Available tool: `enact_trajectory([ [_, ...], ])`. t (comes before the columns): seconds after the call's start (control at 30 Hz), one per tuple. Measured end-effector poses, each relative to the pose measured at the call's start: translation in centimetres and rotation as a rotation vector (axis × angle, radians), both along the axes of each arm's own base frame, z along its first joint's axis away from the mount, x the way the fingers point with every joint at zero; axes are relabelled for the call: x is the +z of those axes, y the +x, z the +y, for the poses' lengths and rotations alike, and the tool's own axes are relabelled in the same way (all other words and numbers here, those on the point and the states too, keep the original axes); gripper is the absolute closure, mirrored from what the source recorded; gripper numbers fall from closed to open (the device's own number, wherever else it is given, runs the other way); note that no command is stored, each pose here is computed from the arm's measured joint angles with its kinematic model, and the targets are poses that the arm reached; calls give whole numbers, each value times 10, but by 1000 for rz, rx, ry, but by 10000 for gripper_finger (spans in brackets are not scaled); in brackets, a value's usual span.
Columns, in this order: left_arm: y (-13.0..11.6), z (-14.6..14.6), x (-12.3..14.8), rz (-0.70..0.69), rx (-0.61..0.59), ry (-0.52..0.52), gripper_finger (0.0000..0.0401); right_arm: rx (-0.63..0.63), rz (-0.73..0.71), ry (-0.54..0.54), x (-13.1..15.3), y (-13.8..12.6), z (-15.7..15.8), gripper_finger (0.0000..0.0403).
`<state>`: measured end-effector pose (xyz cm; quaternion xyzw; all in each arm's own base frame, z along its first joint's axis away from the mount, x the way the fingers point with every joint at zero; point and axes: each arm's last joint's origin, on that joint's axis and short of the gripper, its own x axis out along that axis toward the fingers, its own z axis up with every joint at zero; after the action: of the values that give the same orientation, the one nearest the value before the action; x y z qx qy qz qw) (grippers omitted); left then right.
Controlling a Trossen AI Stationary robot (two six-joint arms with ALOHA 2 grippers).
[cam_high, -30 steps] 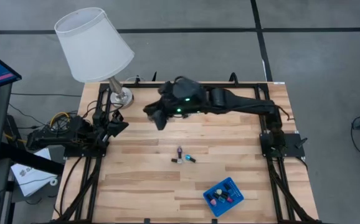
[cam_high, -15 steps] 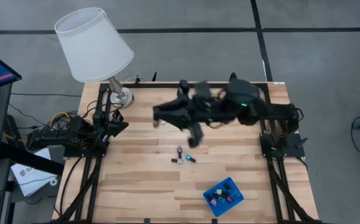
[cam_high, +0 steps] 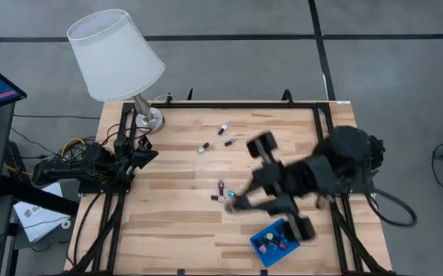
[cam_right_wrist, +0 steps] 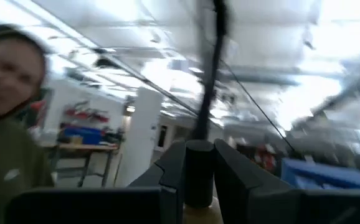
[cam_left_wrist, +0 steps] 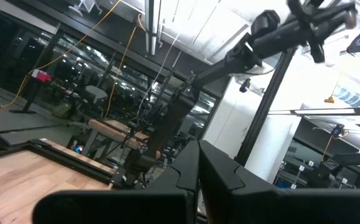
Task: Pick & Place Nail Polish
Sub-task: Put the brown nail polish into the blue bin
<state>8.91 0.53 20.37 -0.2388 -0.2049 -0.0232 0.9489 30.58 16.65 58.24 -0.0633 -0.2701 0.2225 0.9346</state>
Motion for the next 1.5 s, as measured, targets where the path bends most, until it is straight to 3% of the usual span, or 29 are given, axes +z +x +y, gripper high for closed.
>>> enact_trajectory([
  [0.23,0,0,0,0,0,0,400,49,-114,-121,2,-17,26,351],
  [0.57,0,0,0,0,0,0,400,45,-141,-109,5,-21,29,351],
  [0.77,0,0,0,0,1,0,400,-165,-210,-31,14,-23,20,351],
  [0.9,0,0,0,0,0,0,400,-335,-407,135,30,-31,2,351],
  [1.1,0,0,0,0,1,0,400,-432,-783,444,47,-60,-35,351],
  [1.27,0,0,0,0,0,0,400,-535,-1048,593,46,-80,-61,351],
  [1.37,0,0,0,0,0,0,400,-524,-1218,646,43,-92,-73,351],
  [1.5,0,0,0,0,0,0,400,-370,-1474,622,36,-106,-79,351],
])
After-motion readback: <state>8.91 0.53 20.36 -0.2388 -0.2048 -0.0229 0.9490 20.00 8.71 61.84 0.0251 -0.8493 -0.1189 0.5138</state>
